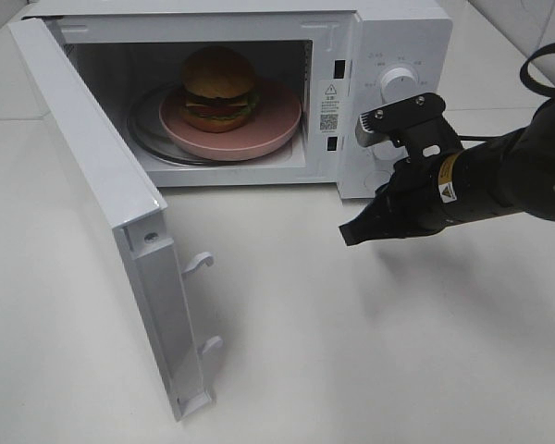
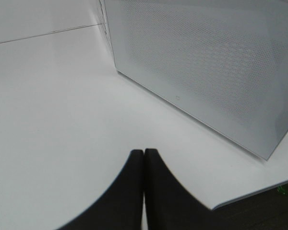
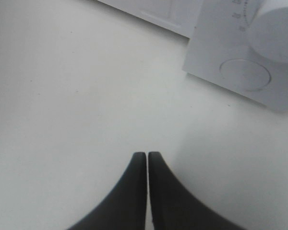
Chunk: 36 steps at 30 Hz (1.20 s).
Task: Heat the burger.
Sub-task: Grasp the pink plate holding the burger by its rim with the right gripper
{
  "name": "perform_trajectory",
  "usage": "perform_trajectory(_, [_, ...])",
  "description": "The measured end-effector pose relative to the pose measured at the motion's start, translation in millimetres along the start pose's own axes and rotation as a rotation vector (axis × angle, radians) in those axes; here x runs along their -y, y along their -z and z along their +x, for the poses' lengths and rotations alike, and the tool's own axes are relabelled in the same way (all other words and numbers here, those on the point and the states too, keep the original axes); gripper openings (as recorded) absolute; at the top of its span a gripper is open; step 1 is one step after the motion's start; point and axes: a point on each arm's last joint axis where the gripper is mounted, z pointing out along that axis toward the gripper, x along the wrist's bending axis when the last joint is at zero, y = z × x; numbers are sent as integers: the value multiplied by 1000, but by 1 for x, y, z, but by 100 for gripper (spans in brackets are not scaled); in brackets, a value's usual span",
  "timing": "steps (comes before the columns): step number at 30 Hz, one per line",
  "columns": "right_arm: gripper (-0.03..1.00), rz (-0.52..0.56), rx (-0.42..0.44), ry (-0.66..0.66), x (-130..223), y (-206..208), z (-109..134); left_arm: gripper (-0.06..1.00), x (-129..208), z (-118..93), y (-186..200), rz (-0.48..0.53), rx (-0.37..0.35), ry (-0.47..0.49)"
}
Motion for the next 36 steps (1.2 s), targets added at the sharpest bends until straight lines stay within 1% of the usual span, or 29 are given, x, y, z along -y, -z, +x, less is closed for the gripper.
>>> perform_trajectory(2, [4,49,32,-8,0,2,-4,0,0,0,0,0,0,0])
perform_trajectory(3, [4,49,32,-8,0,2,-4,0,0,0,0,0,0,0])
perform_trajectory(5, [4,123,68,-39,3,3,-7,0,0,0,0,0,0,0])
perform_trajectory(8, [4,134,72,-51,3,3,-7,0,0,0,0,0,0,0])
perform_trajectory(10, [4,178,77,-66,7,4,-8,0,0,0,0,0,0,0])
perform_trajectory(11, [4,178,77,-66,7,4,-8,0,0,0,0,0,0,0])
perform_trajectory(13, [4,226,69,-84,11,5,-6,0,0,0,0,0,0,0])
perform_trajectory(14, [4,226,69,-84,11,5,-6,0,0,0,0,0,0,0])
perform_trajectory(16, [4,266,47,-86,14,5,-4,0,0,0,0,0,0,0])
perform_trajectory(17, [4,266,47,-86,14,5,-4,0,0,0,0,0,0,0])
perform_trajectory(18, [4,289,24,-77,16,6,-2,0,0,0,0,0,0,0])
perform_trajectory(19, [4,298,-3,-71,17,6,0,0,0,0,0,0,0,0])
perform_trajectory(22, [5,303,-18,-67,17,6,1,0,0,0,0,0,0,0])
perform_trajectory(24, [5,329,-87,-63,15,8,7,0,0,0,0,0,0,0])
perform_trajectory(25, [5,329,-87,-63,15,8,7,0,0,0,0,0,0,0])
perform_trajectory(26, [5,335,-108,-58,12,9,8,0,0,0,0,0,0,0])
perform_trajectory(27, [5,347,-152,-39,6,11,11,0,0,0,0,0,0,0])
perform_trajectory(28, [5,347,-152,-39,6,11,11,0,0,0,0,0,0,0])
perform_trajectory(29, [5,339,-189,-28,-3,13,13,0,0,0,0,0,0,0])
perform_trajectory(30, [5,339,-189,-28,-3,13,13,0,0,0,0,0,0,0])
perform_trajectory(32, [7,322,-232,3,-18,17,15,0,0,0,0,0,0,0])
perform_trajectory(35, [8,314,-244,16,-23,18,15,0,0,0,0,0,0,0])
perform_trajectory(36, [10,300,-257,44,-32,20,15,0,0,0,0,0,0,0])
